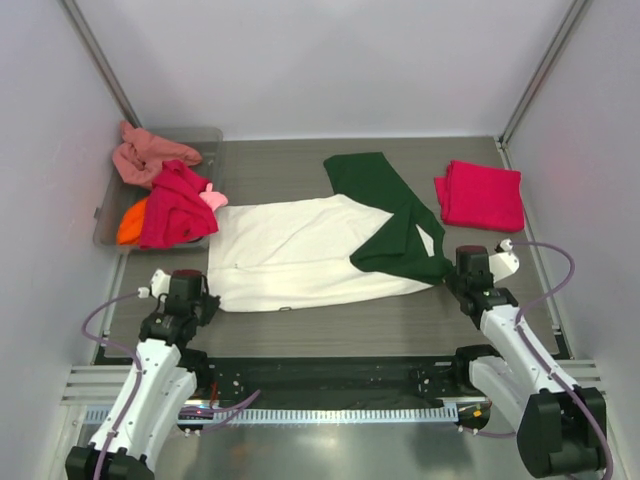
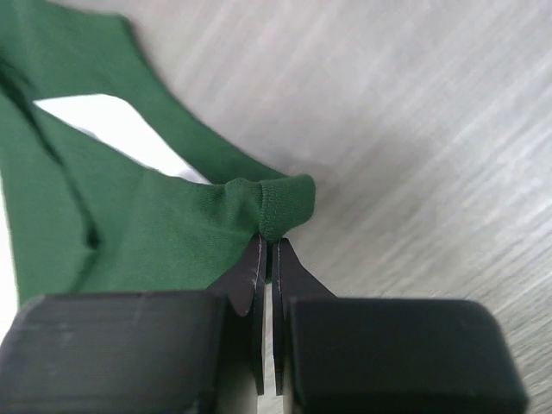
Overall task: Fold and stack the t-shirts
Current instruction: Fold the tshirt
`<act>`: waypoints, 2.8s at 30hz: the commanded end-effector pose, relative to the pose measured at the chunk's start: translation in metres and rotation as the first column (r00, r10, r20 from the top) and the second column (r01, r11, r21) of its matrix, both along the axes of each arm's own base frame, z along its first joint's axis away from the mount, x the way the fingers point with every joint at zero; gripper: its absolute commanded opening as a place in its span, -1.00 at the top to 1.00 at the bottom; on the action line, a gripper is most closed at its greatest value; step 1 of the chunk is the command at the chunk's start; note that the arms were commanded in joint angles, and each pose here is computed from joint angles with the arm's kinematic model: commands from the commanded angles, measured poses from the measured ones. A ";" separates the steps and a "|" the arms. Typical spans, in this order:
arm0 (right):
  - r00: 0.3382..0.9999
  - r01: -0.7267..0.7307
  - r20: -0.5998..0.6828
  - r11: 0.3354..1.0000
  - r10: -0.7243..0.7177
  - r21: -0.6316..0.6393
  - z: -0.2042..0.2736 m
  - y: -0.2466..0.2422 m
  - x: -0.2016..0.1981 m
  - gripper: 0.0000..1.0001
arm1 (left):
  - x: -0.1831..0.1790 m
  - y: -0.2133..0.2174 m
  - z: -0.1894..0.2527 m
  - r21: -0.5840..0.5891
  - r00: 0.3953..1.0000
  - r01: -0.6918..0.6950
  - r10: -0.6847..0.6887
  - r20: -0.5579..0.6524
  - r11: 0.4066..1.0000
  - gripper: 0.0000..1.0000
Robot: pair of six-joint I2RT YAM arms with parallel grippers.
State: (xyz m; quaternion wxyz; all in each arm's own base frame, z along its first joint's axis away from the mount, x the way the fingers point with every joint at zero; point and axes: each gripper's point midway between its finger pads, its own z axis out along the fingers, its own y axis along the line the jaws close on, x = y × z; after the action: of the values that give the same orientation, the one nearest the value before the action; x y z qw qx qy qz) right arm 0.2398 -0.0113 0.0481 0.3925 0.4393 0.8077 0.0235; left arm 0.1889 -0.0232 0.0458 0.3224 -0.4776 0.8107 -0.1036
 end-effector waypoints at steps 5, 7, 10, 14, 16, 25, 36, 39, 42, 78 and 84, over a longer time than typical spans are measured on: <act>0.983 0.027 0.184 0.999 -0.021 -0.031 0.107 -0.005 0.060 0.98 | 0.048 0.001 0.107 0.050 0.985 0.023 -0.031 0.167 0.998 1.00; 0.976 0.044 0.215 0.998 -0.032 -0.050 0.136 -0.010 0.062 0.98 | 0.051 0.005 0.123 0.080 0.987 0.023 -0.035 0.157 0.997 1.00; 0.971 0.069 0.233 0.993 -0.046 -0.091 0.146 -0.019 0.049 0.98 | 0.043 0.007 0.130 0.096 0.986 0.029 -0.044 0.162 0.995 1.00; 0.991 0.065 0.119 0.994 -0.054 -0.089 0.104 -0.020 0.020 0.98 | 0.028 -0.004 0.085 0.028 0.991 0.056 -0.059 0.118 0.998 0.99; 0.996 0.046 0.075 0.997 -0.042 -0.058 0.079 -0.015 0.004 0.98 | 0.019 -0.009 0.056 -0.011 0.995 0.059 -0.058 0.078 0.998 0.99; 0.966 0.066 0.253 0.995 -0.046 -0.070 0.183 -0.017 0.048 0.98 | 0.061 -0.006 0.153 0.041 0.975 0.060 -0.067 0.210 0.997 1.00; 0.743 -0.048 0.658 0.991 0.120 -0.126 0.418 -0.003 0.013 0.98 | 0.044 -0.011 0.377 0.067 0.803 0.117 -0.134 0.581 0.991 0.99; 0.678 -0.048 0.721 0.987 0.143 -0.151 0.457 -0.003 -0.012 0.98 | 0.032 -0.020 0.404 0.047 0.754 0.166 -0.158 0.637 0.985 0.99; 0.631 -0.012 0.764 0.986 0.136 -0.166 0.486 -0.010 -0.032 0.98 | 0.036 -0.022 0.414 0.048 0.753 0.176 -0.166 0.636 0.983 0.99; 0.719 -0.316 0.682 0.936 0.130 0.155 0.407 -0.029 0.239 0.97 | 0.337 -0.032 0.367 -0.163 0.725 0.352 -0.159 0.670 0.922 1.00; 0.832 -0.246 0.549 0.937 0.074 0.247 0.281 -0.037 0.201 0.97 | 0.300 -0.035 0.226 -0.226 0.845 0.328 -0.178 0.505 0.917 1.00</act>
State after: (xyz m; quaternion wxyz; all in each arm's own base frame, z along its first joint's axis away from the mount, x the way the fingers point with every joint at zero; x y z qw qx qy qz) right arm 0.4542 -0.0438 0.3307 0.4958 0.4113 0.7064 0.2933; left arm 0.5049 -0.0568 0.2757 0.3875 -0.3985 0.7477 -0.3632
